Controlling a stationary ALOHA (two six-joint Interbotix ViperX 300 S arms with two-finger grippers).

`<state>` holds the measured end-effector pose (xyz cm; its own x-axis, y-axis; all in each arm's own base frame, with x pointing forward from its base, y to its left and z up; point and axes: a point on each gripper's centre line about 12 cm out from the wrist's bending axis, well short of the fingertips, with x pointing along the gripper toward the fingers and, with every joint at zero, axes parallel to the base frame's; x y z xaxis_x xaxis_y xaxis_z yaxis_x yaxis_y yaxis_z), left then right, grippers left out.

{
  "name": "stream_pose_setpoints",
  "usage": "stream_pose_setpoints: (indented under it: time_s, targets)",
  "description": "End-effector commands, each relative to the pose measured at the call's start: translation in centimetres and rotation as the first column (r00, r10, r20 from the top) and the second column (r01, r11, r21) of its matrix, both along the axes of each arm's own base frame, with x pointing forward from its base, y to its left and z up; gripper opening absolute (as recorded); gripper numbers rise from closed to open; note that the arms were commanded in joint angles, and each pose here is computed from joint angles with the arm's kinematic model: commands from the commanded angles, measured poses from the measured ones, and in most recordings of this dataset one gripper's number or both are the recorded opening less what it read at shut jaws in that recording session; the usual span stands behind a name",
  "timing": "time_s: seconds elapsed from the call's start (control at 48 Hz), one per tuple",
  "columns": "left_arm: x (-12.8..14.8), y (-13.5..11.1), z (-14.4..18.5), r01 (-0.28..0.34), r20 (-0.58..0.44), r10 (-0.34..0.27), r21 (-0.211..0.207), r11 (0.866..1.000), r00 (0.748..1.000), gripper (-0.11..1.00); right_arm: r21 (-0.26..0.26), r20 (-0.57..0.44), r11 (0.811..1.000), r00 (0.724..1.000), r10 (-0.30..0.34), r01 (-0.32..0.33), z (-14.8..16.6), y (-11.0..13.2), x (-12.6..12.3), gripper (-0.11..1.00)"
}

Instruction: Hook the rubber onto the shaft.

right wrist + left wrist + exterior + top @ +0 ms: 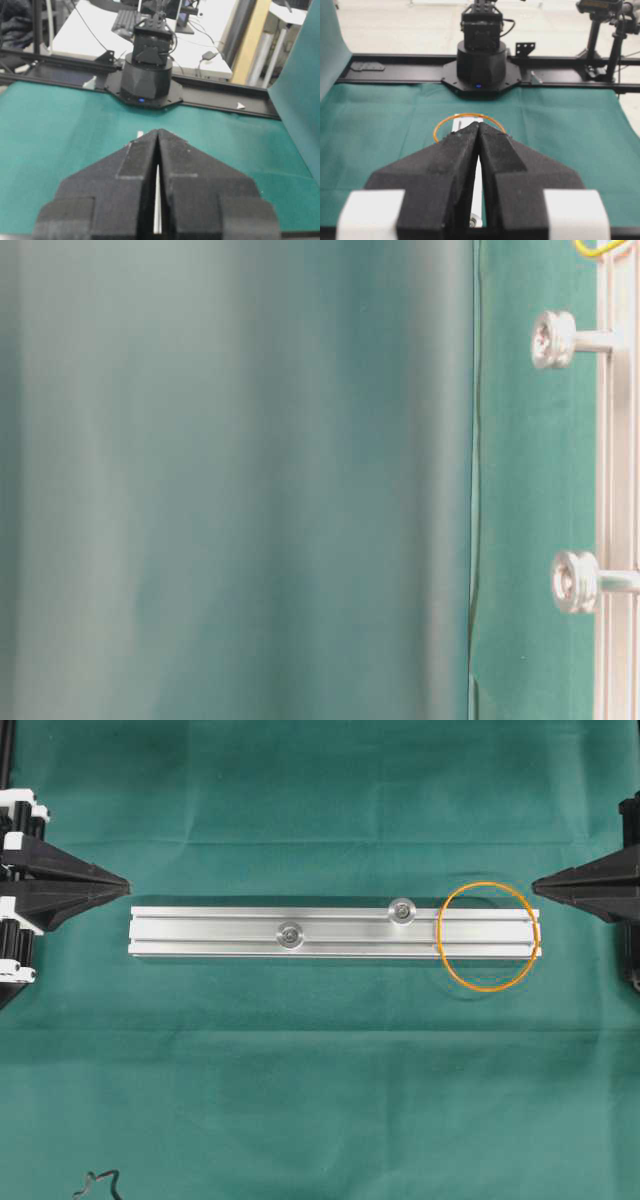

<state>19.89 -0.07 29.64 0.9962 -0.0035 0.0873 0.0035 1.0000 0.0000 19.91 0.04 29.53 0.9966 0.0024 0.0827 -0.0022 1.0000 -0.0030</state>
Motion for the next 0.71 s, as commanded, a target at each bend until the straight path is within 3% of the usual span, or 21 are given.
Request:
stream_pose_setpoints:
  time_s: [0.0, 0.146, 0.479, 0.604, 0.688]
  targets:
    - [0.2, -0.1, 0.9, 0.003, -0.009, -0.003, 0.033, 0.999, 1.0, 0.0, 0.006, 0.018, 1.0, 1.0, 0.0, 0.0, 0.8, 0.0, 0.3, 0.03]
    - [0.2, 0.0, 0.9, 0.003, -0.052, -0.001, 0.031, 1.0, 0.999, 0.0, 0.006, -0.005, 1.0, 1.0, 0.002, -0.002, 1.4, 0.0, 0.5, 0.03]
    - [-0.2, 0.0, 1.6, 0.001, -0.035, 0.0, 0.032, 0.999, 0.999, 0.0, 0.011, -0.074, 1.0, 0.997, 0.0, 0.001, 1.1, 0.0, 0.6, 0.03]
    - [-0.2, 0.0, 1.2, 0.001, -0.084, 0.001, 0.029, 1.0, 0.996, 0.0, 0.029, -0.162, 1.0, 0.987, 0.001, 0.003, 0.5, 0.0, 0.7, 0.03]
    - [-0.2, 0.0, 0.8, 0.001, -0.144, 0.003, 0.028, 1.0, 0.99, 0.0, 0.049, -0.267, 0.999, 0.964, 0.005, 0.009, 0.1, 0.0, 0.6, 0.03]
